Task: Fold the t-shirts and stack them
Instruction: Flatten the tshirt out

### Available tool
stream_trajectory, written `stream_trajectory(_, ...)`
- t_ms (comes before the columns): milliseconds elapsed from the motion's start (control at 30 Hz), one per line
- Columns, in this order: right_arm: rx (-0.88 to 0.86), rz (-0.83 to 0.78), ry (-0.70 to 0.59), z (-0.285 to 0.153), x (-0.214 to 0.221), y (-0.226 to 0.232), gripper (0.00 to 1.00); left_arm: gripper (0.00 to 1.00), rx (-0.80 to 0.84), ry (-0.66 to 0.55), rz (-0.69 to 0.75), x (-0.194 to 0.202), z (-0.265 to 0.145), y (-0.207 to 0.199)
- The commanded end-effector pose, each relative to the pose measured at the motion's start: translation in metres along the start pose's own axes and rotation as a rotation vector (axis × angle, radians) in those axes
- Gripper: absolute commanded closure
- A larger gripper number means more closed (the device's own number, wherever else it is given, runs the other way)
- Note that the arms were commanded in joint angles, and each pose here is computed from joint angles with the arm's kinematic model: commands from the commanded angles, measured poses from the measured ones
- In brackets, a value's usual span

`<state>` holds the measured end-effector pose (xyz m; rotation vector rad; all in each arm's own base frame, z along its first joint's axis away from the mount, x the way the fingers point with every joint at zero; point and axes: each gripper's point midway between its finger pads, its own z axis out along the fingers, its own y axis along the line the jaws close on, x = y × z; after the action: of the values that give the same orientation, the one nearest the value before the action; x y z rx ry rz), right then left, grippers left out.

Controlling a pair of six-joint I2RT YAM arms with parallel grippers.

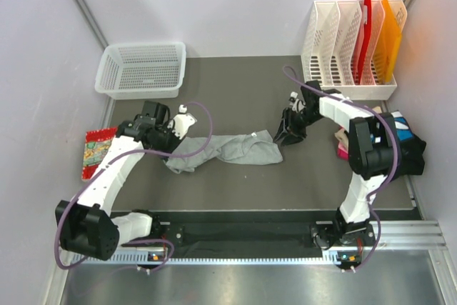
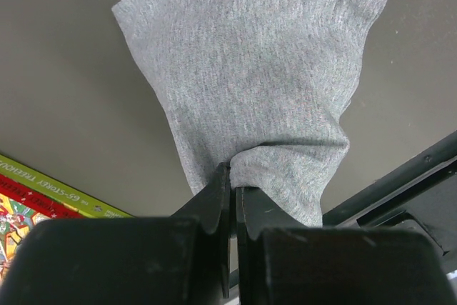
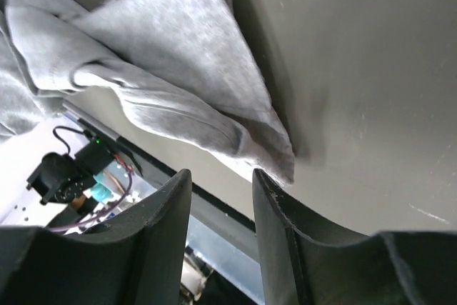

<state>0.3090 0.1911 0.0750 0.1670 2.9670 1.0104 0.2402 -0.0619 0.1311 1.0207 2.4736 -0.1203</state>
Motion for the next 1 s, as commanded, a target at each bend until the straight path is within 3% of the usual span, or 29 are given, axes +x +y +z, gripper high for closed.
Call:
stream_trajectory(0, -0.032, -0.054, -0.005, -0.004, 0.007, 0.009, 0.60, 1.00, -0.009, -0.026, 0.015, -0.011, 0.000, 0.007)
stream_trajectory(500, 0.023, -0.083, 0.008, 0.019, -0.019, 0.004, 0.65, 1.00, -0.011, -0.042, 0.014, -0.012, -0.003, 0.006)
stream_trajectory(600, 0.000, -0.091, 0.006, 0.023, -0.022, 0.012, 0.74, 1.00, -0.013, -0.042, 0.016, -0.011, -0.002, 0.005)
stream_trajectory(633, -0.009, -0.099, 0.008, 0.024, -0.022, 0.016, 0.85, 1.00, -0.013, -0.042, 0.017, -0.010, -0.002, 0.005)
stream_trajectory(733, -0.030, -0.126, -0.002, 0.017, -0.018, 0.031, 1.00, 1.00, -0.021, -0.035, 0.018, -0.009, 0.001, 0.007)
stream_trajectory(967, -0.007, -0.145, 0.000, -0.025, 0.039, 0.036, 1.00, 1.00, -0.036, 0.007, 0.023, 0.005, 0.007, 0.012)
